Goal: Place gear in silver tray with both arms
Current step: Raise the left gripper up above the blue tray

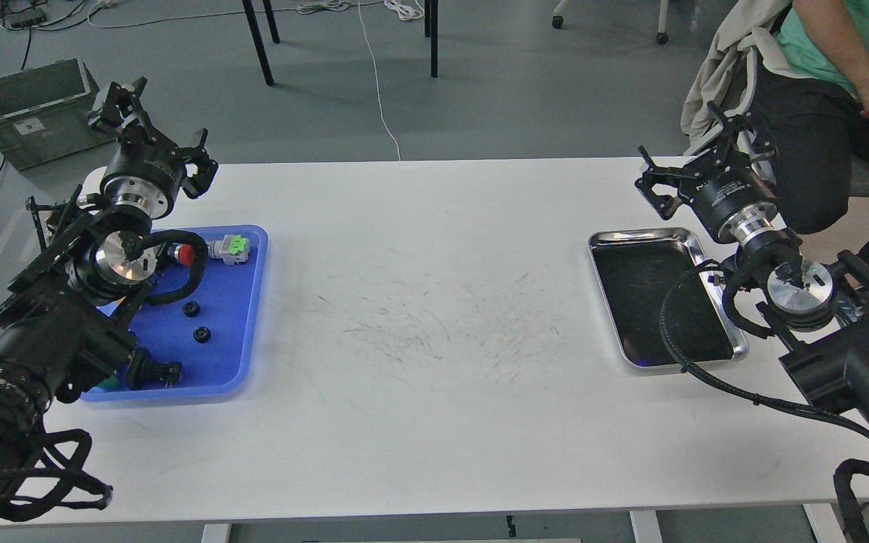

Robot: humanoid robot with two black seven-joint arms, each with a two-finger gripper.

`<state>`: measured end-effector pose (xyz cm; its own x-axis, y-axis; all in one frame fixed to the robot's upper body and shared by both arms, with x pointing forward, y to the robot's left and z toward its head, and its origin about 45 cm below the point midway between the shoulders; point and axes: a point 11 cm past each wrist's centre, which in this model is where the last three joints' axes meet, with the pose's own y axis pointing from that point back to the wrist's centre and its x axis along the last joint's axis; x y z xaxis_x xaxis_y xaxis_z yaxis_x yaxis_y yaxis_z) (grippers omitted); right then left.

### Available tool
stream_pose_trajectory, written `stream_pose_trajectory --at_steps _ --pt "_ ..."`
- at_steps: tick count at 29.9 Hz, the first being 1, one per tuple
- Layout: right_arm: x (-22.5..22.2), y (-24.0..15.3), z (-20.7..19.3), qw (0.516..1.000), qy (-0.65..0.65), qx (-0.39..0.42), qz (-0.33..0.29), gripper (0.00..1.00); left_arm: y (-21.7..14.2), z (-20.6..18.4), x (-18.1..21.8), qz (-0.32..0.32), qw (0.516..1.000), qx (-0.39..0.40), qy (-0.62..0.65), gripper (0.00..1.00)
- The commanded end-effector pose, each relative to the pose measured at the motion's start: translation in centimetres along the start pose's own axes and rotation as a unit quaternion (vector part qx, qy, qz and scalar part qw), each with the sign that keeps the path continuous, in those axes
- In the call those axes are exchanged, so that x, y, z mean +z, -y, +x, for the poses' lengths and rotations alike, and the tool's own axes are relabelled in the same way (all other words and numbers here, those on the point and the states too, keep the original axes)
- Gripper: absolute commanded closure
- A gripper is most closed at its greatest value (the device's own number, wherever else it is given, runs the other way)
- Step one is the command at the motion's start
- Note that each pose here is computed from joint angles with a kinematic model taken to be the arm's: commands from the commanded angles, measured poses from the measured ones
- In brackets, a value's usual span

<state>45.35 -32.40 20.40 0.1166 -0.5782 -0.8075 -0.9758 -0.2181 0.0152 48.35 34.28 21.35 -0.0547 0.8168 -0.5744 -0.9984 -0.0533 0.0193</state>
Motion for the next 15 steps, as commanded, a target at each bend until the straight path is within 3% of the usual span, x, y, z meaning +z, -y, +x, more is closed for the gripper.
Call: stream_pose_trajectory --at_steps 1,15 --pt "0.0 0.0 0.0 1.0 0.0 0.0 0.0 0.01 0.0 0.0 0.2 -0.003 1.0 0.001 0.0 0.02" --pt "-0.3 -0.2 0.1 1.0 -0.002 0.0 0.001 0.01 0.2 0.5 1.2 -0.022 1.0 0.005 0.004 0.02"
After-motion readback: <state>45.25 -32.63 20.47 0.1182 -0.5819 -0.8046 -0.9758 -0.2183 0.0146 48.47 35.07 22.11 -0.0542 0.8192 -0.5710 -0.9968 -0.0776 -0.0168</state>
